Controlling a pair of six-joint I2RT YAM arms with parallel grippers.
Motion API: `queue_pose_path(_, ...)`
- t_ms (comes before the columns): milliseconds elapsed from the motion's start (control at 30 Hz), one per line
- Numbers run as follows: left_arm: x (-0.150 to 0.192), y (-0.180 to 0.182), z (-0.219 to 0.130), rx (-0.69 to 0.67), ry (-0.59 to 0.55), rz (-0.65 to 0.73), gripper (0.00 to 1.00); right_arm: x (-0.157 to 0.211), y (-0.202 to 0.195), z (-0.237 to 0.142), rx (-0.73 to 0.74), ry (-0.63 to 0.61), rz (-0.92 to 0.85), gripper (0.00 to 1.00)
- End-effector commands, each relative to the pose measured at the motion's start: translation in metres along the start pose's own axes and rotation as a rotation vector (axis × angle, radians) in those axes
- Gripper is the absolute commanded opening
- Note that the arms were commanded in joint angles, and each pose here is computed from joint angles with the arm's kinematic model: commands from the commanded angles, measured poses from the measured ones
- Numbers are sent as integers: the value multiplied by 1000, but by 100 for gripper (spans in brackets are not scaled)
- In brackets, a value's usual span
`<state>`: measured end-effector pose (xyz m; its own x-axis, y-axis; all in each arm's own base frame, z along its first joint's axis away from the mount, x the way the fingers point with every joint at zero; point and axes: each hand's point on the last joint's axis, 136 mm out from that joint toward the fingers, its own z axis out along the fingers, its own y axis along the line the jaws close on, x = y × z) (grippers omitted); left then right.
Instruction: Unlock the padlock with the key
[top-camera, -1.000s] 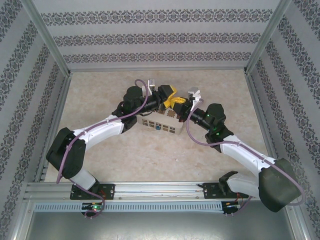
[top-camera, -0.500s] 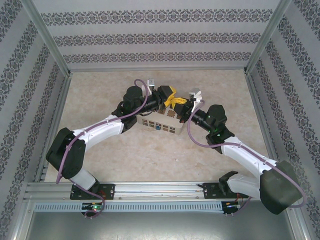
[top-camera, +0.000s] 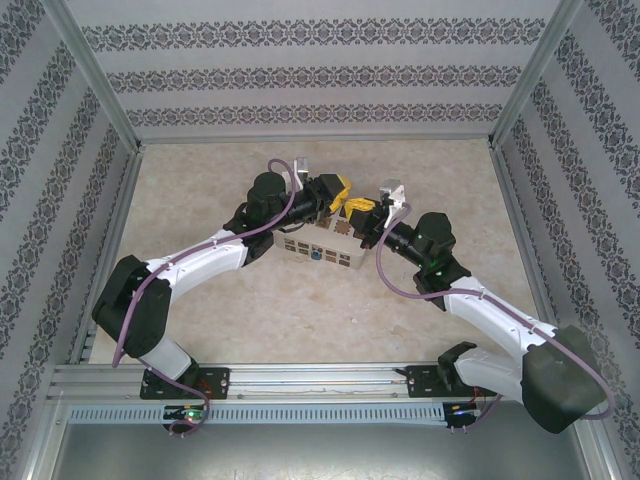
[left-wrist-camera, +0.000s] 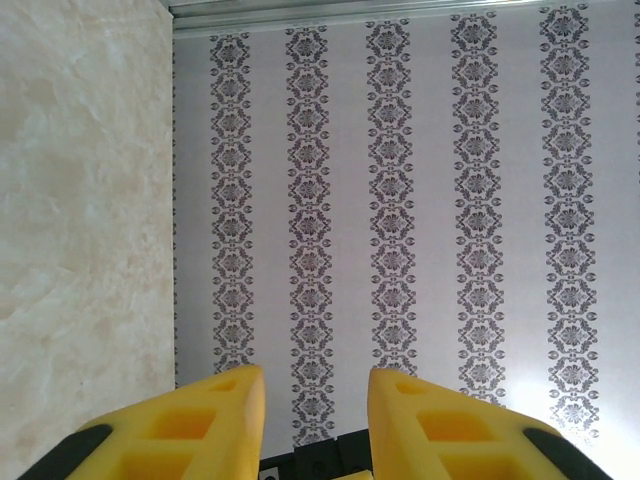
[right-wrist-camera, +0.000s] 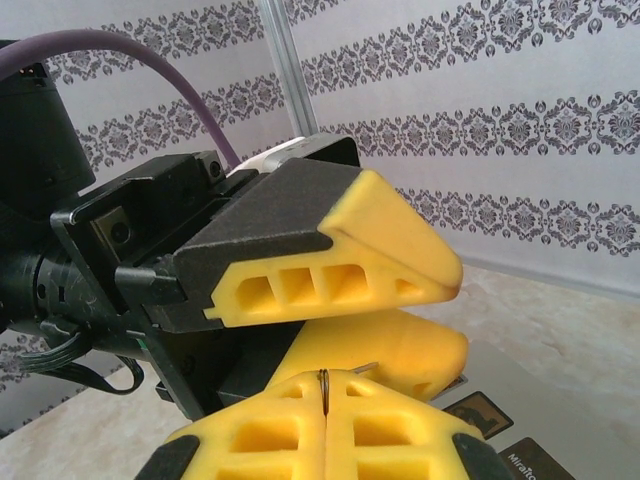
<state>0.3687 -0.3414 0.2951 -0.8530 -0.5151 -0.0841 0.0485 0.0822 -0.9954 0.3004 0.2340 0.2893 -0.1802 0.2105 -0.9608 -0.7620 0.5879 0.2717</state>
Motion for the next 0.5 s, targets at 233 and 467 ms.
queue_pose_path(233, 6, -28, -5, 59, 7, 41, 23, 6, -5, -1, 32, 11, -12, 0)
queue_pose_path(467, 5, -24, -4, 46, 7, 44, 17, 5, -6, 0, 37, 8, -13, 0)
